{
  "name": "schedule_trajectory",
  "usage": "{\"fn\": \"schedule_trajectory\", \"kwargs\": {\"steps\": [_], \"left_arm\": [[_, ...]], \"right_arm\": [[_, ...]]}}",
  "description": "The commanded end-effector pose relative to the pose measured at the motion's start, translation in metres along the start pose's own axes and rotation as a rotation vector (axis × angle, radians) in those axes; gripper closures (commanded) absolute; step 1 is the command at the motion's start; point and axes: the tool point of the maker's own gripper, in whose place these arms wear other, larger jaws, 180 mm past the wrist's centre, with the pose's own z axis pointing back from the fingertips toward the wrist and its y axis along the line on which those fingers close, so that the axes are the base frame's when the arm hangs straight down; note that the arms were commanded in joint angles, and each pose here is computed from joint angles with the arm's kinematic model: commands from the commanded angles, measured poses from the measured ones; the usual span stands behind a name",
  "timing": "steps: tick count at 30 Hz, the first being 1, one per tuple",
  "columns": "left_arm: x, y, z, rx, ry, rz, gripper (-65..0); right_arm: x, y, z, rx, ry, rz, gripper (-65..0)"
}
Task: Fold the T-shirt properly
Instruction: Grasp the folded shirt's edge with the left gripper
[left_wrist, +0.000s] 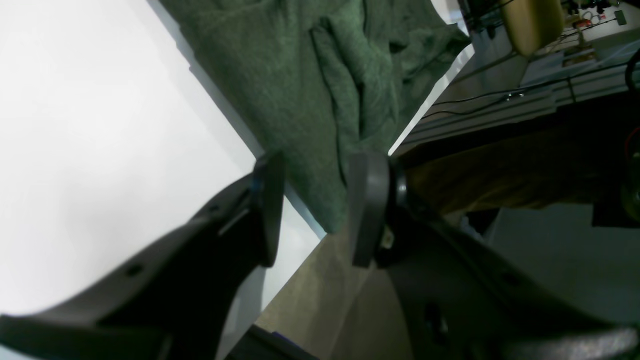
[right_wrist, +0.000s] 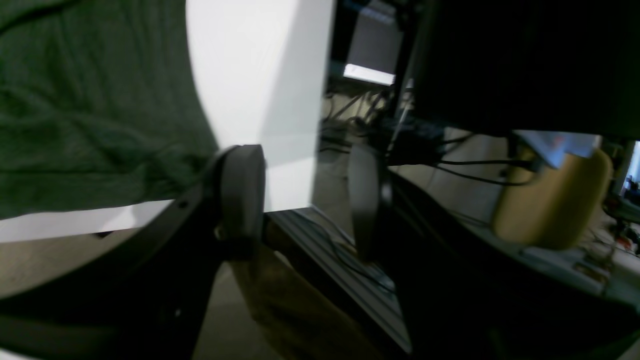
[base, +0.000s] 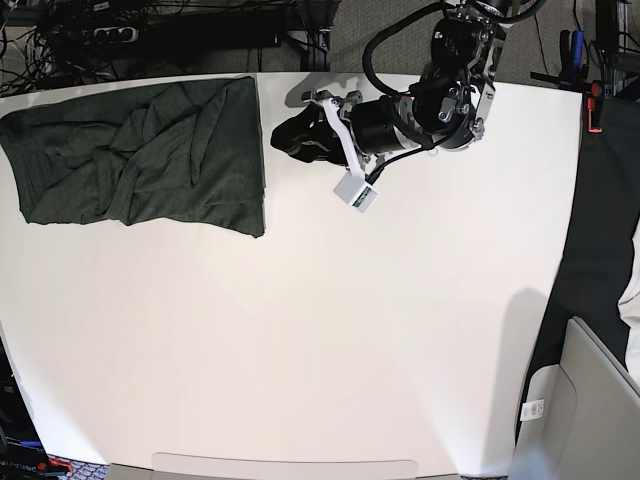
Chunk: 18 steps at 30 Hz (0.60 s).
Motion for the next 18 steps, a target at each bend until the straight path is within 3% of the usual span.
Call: {"fn": "schedule_trajectory", "kwargs": {"steps": [1, 6, 15, 18], "left_arm": [[0.01, -0.012, -0.002, -0.038, -0.034, -0.014, -21.4], [-0.003, 0.006, -0.011, -0.015, 0.009, 0.049, -21.4], [-0.01, 0.046, -0.027, 0.033, 0.066, 0.133, -21.4], [-0.004, 0.042, -0.033, 0.018, 0.047, 0.139, -21.5]], "right_arm": [[0.012, -0.007, 0.008, -0.028, -0.036, 0.014, -25.0], [0.035, 0.027, 0.015, 0.009, -0.114, 0.054, -25.0], [0.041, 0.038, 0.024, 0.007, -0.141, 0.056, -25.0], [0.041, 0.039, 0.024, 0.01, -0.141, 0.055, -25.0]]}}
